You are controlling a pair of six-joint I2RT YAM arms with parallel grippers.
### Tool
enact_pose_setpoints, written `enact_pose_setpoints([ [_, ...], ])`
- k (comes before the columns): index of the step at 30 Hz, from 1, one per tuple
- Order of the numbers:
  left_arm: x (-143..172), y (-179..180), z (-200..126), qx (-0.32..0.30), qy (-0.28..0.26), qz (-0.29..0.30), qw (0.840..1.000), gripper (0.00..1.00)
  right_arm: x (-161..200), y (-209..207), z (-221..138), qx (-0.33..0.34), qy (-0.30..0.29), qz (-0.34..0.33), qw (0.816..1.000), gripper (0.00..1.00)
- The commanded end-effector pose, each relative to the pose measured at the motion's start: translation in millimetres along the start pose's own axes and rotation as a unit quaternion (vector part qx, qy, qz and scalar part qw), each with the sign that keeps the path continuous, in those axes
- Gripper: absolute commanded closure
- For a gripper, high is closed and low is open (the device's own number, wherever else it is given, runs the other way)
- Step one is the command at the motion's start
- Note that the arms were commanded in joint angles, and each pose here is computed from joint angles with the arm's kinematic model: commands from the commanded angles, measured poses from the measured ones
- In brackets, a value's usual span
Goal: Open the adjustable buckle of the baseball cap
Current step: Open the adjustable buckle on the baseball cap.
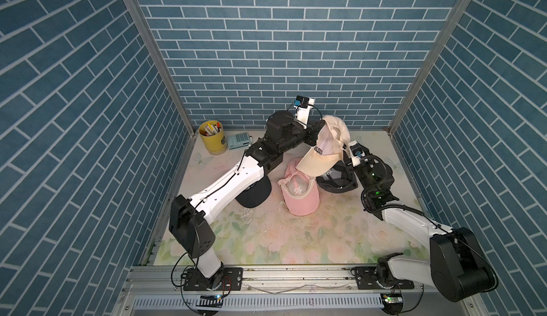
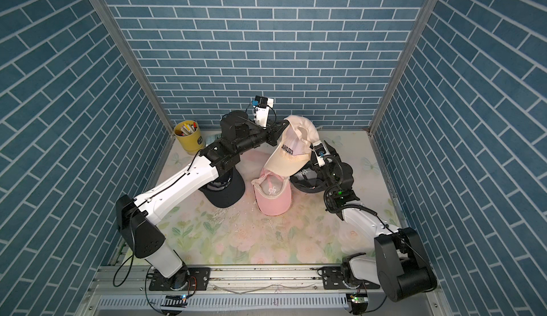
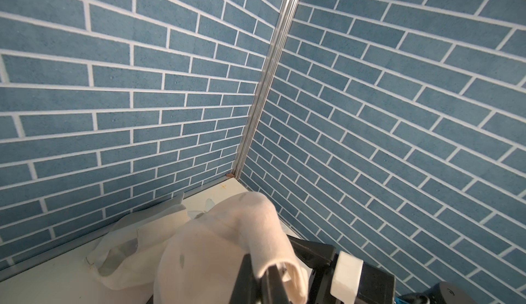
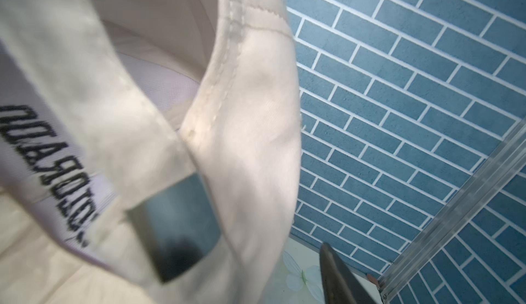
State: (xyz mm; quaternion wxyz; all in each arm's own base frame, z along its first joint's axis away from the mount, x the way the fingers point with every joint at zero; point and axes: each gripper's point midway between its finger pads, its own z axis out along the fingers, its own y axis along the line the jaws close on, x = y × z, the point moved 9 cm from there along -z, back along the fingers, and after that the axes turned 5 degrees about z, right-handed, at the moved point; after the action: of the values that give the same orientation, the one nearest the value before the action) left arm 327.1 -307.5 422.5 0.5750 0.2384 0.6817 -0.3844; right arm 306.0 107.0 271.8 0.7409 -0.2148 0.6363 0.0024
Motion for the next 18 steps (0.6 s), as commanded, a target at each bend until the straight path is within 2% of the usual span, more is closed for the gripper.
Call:
enact_pose_setpoints([
  [1, -16, 0, -9, 0.006, -0.020, -0.003, 1.000, 1.00, -20, -10, 3, 0.035, -0.041, 0.008, 0.998, 0.51],
  [7, -14, 3, -11, 0.011, -0.016, -0.008, 1.000, 1.00, -21, -15, -2, 0.065, -0.034, 0.023, 0.997, 0.60],
  [18, -2, 17, -22, -0.002, -0.014, -0.029, 0.999, 1.00, -36, -28, -5, 0.107, -0.062, 0.080, 0.989, 0.61],
])
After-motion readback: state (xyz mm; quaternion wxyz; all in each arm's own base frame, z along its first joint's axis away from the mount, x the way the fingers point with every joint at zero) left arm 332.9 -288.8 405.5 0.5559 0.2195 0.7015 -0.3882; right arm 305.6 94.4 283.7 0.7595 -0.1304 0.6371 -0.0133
